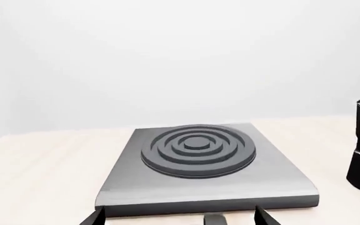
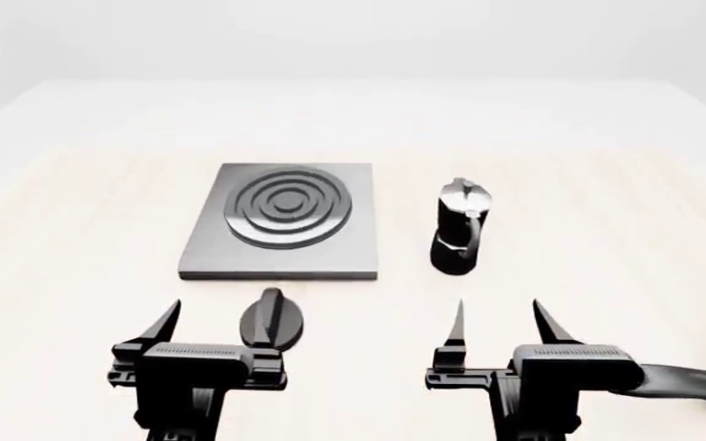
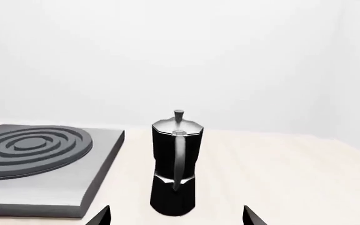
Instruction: Put the frying pan on the stove.
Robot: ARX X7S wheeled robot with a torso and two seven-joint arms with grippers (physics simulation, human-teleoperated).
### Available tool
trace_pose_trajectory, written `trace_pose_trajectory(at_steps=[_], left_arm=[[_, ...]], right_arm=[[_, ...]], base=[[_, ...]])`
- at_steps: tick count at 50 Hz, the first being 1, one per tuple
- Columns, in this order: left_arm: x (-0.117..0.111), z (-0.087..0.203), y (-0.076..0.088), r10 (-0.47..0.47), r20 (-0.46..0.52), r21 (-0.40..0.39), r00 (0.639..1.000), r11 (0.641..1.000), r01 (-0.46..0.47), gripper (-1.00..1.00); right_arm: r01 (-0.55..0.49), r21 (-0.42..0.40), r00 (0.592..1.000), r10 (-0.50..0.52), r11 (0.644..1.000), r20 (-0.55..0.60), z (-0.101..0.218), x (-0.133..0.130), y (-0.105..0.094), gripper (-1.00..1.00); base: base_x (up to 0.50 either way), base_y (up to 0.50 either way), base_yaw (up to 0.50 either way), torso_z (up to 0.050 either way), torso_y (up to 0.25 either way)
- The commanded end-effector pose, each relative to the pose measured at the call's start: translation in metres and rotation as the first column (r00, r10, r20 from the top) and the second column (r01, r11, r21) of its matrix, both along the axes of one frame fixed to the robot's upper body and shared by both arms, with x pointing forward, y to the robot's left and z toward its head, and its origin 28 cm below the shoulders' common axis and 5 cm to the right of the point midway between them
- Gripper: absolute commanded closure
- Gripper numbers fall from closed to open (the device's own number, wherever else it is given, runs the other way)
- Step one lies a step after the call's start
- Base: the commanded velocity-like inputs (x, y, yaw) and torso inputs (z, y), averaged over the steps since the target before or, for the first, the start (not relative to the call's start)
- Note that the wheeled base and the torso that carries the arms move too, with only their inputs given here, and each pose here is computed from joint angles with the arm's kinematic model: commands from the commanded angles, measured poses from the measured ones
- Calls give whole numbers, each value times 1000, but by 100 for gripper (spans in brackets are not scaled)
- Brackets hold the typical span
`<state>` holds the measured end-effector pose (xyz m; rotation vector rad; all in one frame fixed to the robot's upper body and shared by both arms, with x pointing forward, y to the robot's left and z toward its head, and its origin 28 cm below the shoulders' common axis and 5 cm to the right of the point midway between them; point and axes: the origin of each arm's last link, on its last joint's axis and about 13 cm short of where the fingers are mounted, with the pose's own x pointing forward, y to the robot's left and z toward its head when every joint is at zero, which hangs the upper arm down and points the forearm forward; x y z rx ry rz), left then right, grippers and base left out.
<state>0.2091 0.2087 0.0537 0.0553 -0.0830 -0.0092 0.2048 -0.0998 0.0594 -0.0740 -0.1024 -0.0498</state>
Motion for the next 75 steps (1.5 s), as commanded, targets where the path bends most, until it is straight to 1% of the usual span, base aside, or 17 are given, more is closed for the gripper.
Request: trace_pose_trajectory(at_steps=[1, 9, 21, 23, 25, 30, 34, 42, 46, 47, 52, 55, 56, 60, 67, 69, 75], left_arm=[[-2, 1, 1, -2, 2, -2, 1000, 1000, 2, -100], [-4, 1, 1, -3, 4, -3, 1000, 1000, 3, -100], [-4, 1, 2, -3, 6, -5, 1000, 1000, 3, -100], [-4, 1, 2, -3, 5, -7, 1000, 1000, 3, -100], [-5, 0, 3, -3, 5, -9, 1000, 1000, 3, -100], [-4, -1, 2, -8, 2, -11, 1000, 1000, 8, -100], [-4, -1, 2, -9, 1, -14, 1000, 1000, 9, -100], [-3, -1, 1, -14, 2, -11, 1000, 1000, 14, -100], [-3, -1, 1, -13, 2, -10, 1000, 1000, 13, -100], [-3, -1, 1, -14, 2, -11, 1000, 1000, 14, -100], [-3, -1, 0, -18, 1, -13, 1000, 1000, 18, -100], [-3, -2, 0, -19, 1, -13, 1000, 1000, 19, -100], [-3, -2, 0, -19, 1, -14, 1000, 1000, 19, -100], [-4, -2, 0, -22, 1, -16, 1000, 1000, 22, -100], [-3, -1, 1, -23, 3, -17, 1000, 1000, 23, -100], [-3, -1, 1, -24, 3, -16, 1000, 1000, 24, -100], [-2, -2, 1, -23, 1, -17, 1000, 1000, 23, -100]], right_arm=[[9, -14, 1000, -9, 1000, -4, 0, 0, 0, -100], [4, 1, 1000, -4, 1000, -2, 4, 1, 0, -100], [9, -8, 1000, -9, 1000, 4, 7, 2, 2, -100], [-1, 22, 1000, 1, 1000, 14, 9, 2, 3, -100], [12, 49, 1000, -13, 999, 19, 12, 2, 2, -100], [123, 19, 992, -123, 992, -3, 19, 5, -5, -100], [201, 19, 980, -201, 979, -1, 20, 4, -9, -100], [238, 41, 971, -238, 970, -2, 21, 1, -13, -100], [323, 28, 946, -323, 946, 5, 25, -1, -18, -100], [312, 32, 950, -313, 949, 8, 25, -2, -19, -100], [354, 37, 935, -354, 935, 1, 24, -5, -23, -100], [376, 55, 926, -377, 925, -2, 24, -6, -26, -100], [406, 81, 914, -406, 910, -6, 24, -6, -28, -100], [449, 119, 892, -452, 885, -3, 21, -7, -33, -100], [483, 134, 874, -485, 865, -17, 16, -9, -37, -100], [504, 147, 862, -507, 851, -21, 14, -9, -39, -100], [517, 165, 854, -520, 840, -30, 13, -9, -40, -100]], base=[[371, 0, 0, 0, 0], [370, 0, 0, 0, 2], [369, 0, 0, 0, 0], [182, 0, 0, 0, 0], [0, 0, 0, 0, 0], [0, 0, 0, 0, 0], [0, 0, 0, 0, 0], [0, 0, 0, 0, 0], [0, 0, 0, 0, 0], [0, 0, 0, 0, 0], [0, 0, 0, 0, 0], [0, 0, 0, 0, 0], [0, 0, 0, 0, 0], [0, 0, 0, 0, 0], [0, 0, 0, 0, 0], [0, 0, 0, 0, 0], [0, 0, 0, 0, 0]])
